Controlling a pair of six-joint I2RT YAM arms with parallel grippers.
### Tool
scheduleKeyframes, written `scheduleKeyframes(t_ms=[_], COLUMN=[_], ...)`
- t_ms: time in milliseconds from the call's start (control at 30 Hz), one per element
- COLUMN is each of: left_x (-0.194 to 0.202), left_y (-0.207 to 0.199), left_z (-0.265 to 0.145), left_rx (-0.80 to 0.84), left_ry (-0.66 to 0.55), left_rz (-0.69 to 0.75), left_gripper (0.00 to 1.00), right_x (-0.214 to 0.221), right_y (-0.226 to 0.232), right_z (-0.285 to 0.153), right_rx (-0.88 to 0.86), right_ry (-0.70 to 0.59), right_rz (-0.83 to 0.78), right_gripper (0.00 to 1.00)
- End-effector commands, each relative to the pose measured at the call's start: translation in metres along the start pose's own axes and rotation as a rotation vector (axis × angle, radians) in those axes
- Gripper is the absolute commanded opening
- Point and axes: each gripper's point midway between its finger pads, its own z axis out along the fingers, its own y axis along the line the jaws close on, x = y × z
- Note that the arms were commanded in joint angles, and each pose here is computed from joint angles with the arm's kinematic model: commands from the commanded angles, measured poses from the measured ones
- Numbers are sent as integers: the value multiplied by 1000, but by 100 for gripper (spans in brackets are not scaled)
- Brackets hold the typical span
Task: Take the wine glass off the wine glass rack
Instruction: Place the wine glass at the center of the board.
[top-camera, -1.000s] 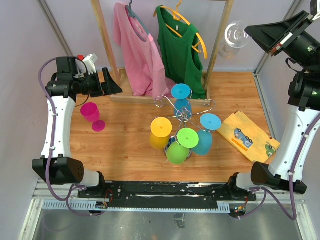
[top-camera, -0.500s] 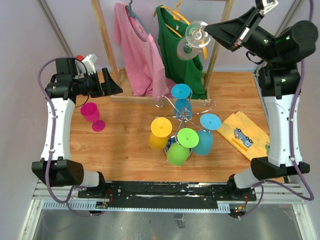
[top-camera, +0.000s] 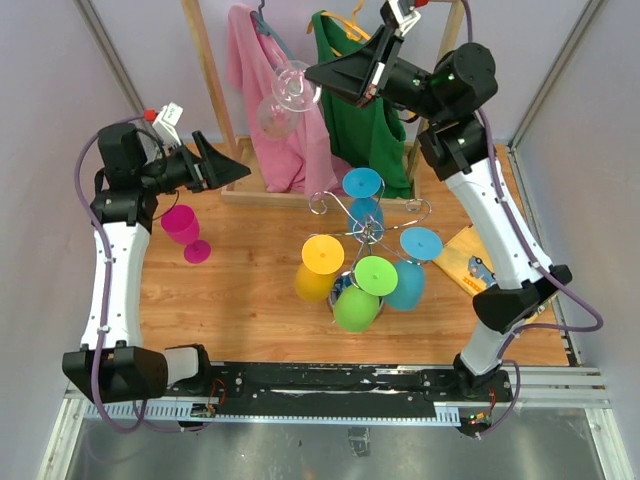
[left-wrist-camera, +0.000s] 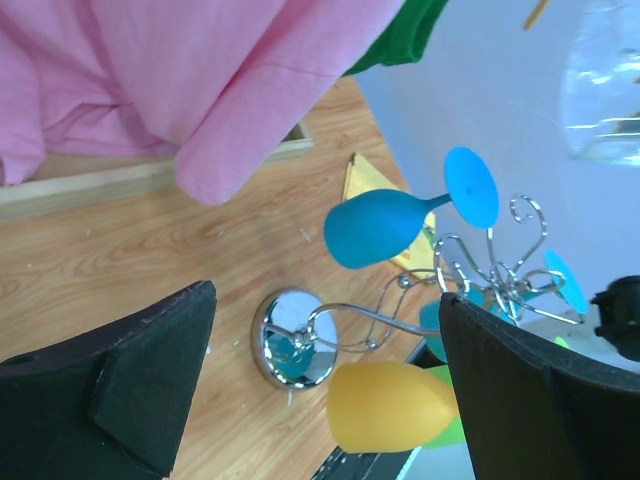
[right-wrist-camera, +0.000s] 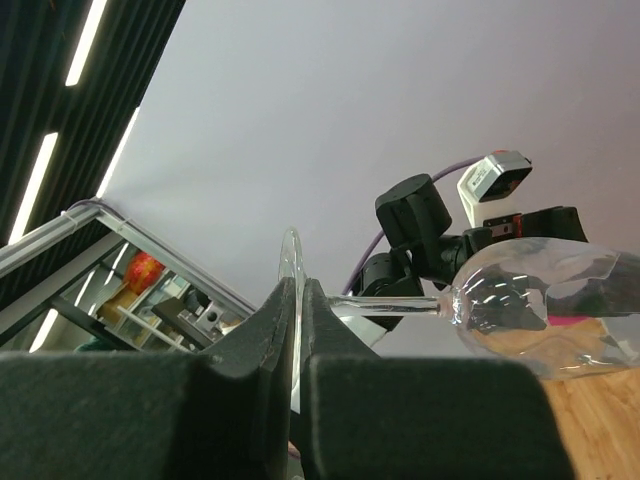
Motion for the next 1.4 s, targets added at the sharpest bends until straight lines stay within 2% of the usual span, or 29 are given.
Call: scheduleKeyframes(t_ms=[0,400,833,1367], left_x=[-25,-54,-70,-93], left_y=[-42,-91,-93,-122], left_z=[-11,-24,-21,-37], left_rx=[202,491,536,615], left_ry=[-115,-206,-239,-292], left_rz=[37,-29,-34,-9], left_gripper=[99,98,98,98], right_x=[2,10,3,1], right_y=[57,26,20,1], right_z=[2,-3,-1,-6], right_rx=[-169,-212,-303,-387], right_ry=[-32,-63,-97,-145], right_rz=[-87,-22,33,114], right_gripper=[1,1,1,1])
